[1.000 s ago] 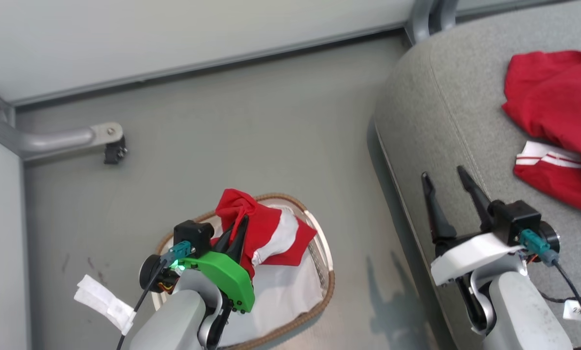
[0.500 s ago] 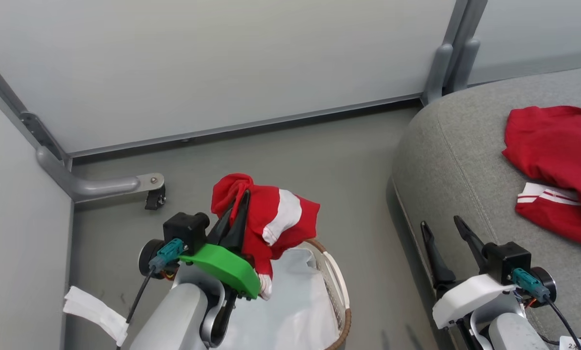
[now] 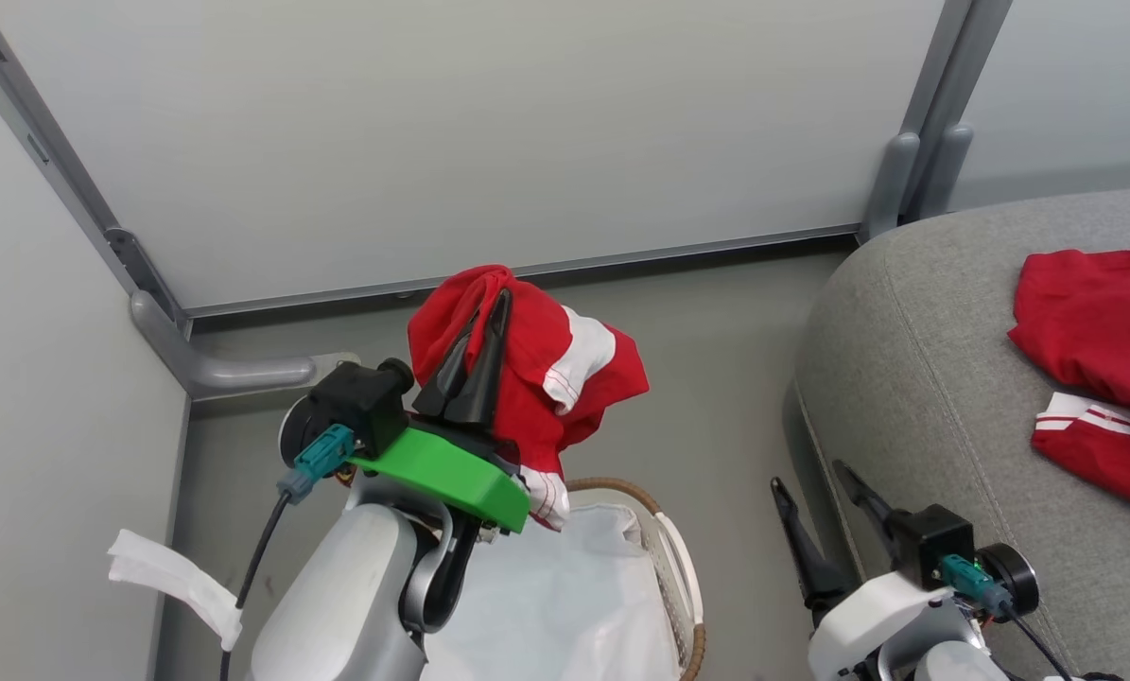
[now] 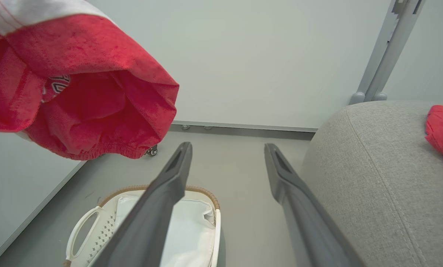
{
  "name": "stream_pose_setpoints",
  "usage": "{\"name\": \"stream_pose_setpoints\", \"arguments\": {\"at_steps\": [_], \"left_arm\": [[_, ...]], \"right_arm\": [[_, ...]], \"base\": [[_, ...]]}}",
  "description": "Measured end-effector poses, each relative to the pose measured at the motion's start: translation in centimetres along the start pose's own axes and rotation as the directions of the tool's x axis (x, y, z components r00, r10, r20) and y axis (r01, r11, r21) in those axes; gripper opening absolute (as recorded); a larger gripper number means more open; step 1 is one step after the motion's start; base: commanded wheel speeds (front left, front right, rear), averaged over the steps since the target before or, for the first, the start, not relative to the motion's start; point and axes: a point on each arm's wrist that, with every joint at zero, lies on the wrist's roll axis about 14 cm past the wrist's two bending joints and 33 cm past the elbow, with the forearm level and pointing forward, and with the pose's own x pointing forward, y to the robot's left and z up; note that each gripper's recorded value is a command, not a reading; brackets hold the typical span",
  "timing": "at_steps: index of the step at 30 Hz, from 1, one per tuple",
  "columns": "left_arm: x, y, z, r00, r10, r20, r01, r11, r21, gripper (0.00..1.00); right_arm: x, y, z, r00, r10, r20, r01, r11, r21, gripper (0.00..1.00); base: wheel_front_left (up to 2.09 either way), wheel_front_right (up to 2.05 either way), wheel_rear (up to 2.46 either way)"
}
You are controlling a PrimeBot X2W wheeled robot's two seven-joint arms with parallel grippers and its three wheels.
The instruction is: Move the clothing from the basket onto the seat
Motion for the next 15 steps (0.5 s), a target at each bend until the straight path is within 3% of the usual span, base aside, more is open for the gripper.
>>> {"name": "stream_pose_setpoints", "arguments": {"at_steps": [6, 15], "left_arm": [[0.0, -1.0, 0.3, 1.000, -0.028, 0.010, 0.028, 1.000, -0.013, 0.00], [-0.1, -1.5, 0.6, 0.999, -0.037, 0.017, 0.038, 0.999, -0.034, 0.00]], "right_arm": [[1.5, 3.8, 0.7, 0.990, 0.139, 0.004, -0.138, 0.984, -0.114, 1.00], [4.7, 7.9, 2.5, 0.951, 0.308, 0.004, -0.290, 0.900, -0.325, 1.00]], "base": [[0.00, 0.00, 0.00], [0.00, 0.00, 0.00]]}}
